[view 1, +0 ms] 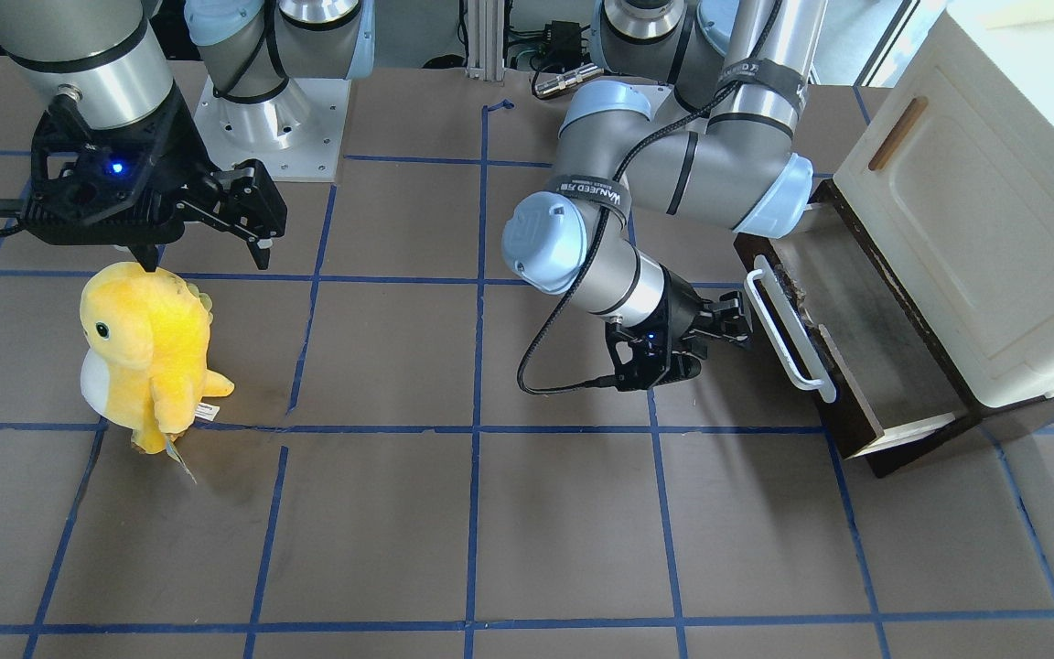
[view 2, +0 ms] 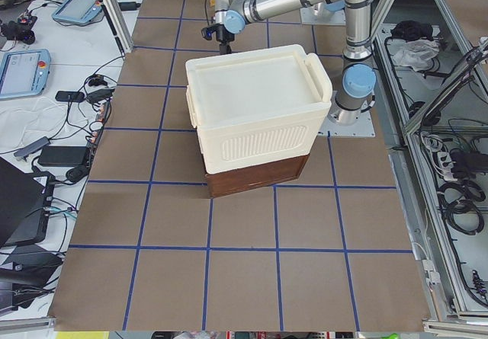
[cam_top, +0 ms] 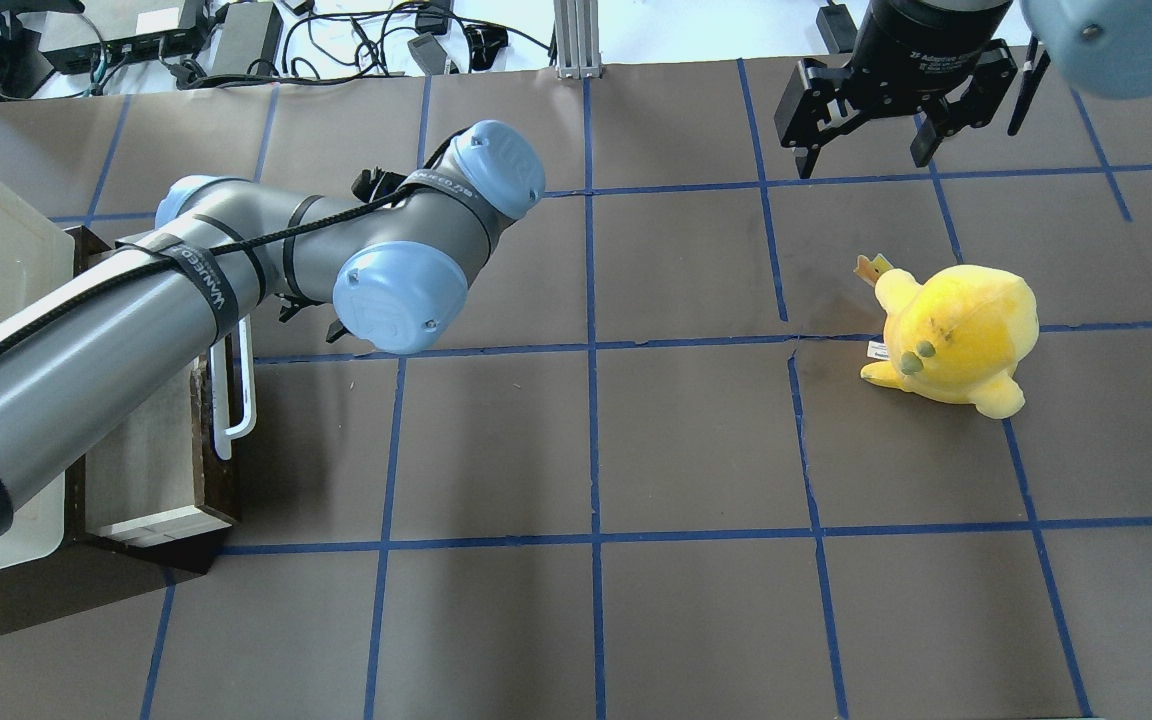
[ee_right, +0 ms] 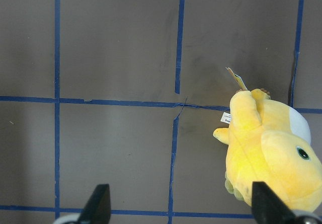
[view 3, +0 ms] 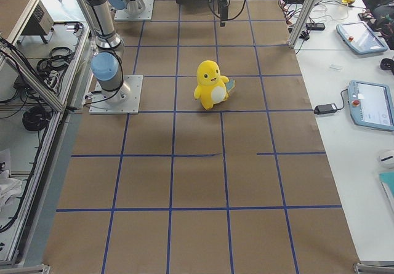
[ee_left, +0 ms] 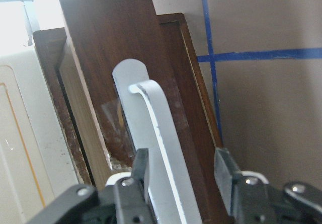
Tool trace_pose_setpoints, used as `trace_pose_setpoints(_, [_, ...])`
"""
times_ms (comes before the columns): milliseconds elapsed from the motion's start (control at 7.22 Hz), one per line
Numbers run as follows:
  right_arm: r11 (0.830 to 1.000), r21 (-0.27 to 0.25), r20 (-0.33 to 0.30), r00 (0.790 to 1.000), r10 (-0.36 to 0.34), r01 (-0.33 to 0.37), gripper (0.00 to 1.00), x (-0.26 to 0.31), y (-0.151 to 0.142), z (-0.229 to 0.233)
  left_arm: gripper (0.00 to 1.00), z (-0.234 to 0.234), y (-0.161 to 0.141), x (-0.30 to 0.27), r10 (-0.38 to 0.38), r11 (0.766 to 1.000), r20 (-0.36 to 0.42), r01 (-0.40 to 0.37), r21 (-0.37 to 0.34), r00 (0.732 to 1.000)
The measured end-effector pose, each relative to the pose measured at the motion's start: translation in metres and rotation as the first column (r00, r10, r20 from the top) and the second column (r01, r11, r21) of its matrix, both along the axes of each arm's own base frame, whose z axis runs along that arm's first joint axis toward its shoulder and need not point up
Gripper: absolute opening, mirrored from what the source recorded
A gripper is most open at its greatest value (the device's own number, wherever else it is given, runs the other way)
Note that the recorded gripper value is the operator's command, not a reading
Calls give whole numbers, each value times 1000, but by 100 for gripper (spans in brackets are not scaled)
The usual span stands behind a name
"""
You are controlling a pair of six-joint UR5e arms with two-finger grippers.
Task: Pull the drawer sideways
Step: 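Open the left gripper and lift it away from the handle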
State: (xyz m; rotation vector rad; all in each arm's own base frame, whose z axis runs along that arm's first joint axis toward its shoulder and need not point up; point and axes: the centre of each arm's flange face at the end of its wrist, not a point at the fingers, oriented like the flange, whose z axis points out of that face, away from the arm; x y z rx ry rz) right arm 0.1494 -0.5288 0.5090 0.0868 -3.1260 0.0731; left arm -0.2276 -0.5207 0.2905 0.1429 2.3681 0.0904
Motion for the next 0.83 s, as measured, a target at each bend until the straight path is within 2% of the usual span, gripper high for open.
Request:
trace_pose_setpoints(138, [1000, 0, 0, 1000, 0, 0, 100, 0, 0, 0, 63, 32, 4, -15, -24, 1000, -113, 22, -14, 993])
trace_pose_setpoints(277, [1000, 0, 0, 1000, -1, 1, 100, 0, 0, 0, 70, 63, 10, -27, -29, 999, -245, 21, -36, 969])
trace_pose_setpoints(415, [1000, 0, 0, 1000, -1, 1, 100, 0, 0, 0, 77, 93, 17, -34, -35, 998, -378, 16, -54, 925])
trace_pose_setpoints(554, [1000, 0, 0, 1000, -1, 1, 100, 0, 0, 0, 84, 121, 24, -32, -50, 998, -490, 21, -65, 870])
trace_pose_setpoints(692, [1000, 0, 0, 1000, -1, 1, 100, 0, 0, 0, 92, 147, 29, -20, -64, 997, -572, 21, -81, 817])
trace_pose_setpoints(831, [1000, 0, 0, 1000, -1, 1, 100, 0, 0, 0, 100, 168, 32, -2, -64, 995, -628, 1, -100, 776])
